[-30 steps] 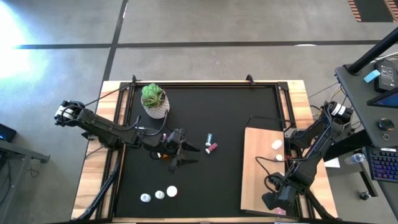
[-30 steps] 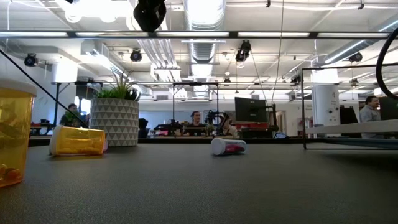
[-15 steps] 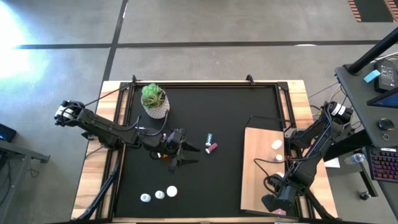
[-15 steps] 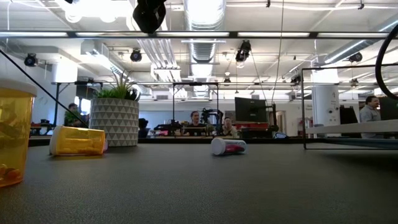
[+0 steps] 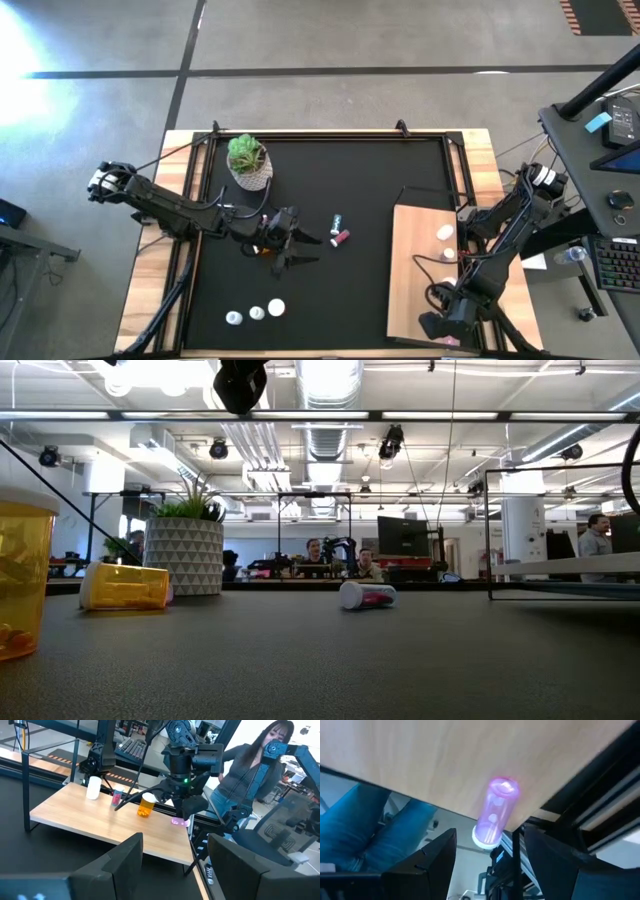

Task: Pick and place medicine bottles onto shelf by color
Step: Adjust the orange pill bottle on the shelf

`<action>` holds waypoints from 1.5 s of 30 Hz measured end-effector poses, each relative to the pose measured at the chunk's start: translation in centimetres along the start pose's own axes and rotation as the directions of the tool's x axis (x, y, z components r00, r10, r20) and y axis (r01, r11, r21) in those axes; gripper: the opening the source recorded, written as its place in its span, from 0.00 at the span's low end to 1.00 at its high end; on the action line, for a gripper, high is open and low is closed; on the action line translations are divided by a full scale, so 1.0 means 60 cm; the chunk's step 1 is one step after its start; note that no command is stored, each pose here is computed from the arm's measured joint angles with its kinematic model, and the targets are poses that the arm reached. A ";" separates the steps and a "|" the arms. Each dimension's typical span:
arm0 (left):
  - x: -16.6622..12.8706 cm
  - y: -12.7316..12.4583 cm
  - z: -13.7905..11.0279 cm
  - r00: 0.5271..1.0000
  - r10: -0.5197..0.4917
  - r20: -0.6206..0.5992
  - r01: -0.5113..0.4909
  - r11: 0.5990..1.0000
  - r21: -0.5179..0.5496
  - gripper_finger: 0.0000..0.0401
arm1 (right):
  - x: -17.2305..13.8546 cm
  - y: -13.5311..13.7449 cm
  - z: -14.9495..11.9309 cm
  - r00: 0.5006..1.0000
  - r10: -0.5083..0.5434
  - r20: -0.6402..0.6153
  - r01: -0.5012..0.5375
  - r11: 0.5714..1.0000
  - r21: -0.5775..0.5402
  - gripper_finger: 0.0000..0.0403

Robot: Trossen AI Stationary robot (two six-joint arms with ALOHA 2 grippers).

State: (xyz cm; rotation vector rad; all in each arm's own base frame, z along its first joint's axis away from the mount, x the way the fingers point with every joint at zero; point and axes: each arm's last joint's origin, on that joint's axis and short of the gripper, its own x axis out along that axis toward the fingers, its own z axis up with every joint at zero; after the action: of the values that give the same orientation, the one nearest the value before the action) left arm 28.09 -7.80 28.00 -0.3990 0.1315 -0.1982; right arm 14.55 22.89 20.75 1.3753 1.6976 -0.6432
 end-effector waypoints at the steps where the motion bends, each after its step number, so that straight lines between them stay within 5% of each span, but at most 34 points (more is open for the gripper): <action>1: 0.000 0.000 0.000 1.000 0.000 -0.001 0.000 1.000 0.000 0.52 | 0.001 -0.001 0.001 1.000 -0.005 0.001 0.005 1.000 0.008 0.55; 45: 0.000 0.002 -0.003 1.000 0.011 -0.023 -0.011 1.000 0.001 0.52 | -0.004 -0.008 0.027 0.999 0.037 -0.005 -0.036 0.990 0.139 0.51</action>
State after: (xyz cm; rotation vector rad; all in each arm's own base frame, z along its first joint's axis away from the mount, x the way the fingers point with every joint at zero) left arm 28.07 -7.75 27.76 -0.3948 0.1558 -0.1918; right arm 14.59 21.34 20.08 1.5043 1.6561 -0.7484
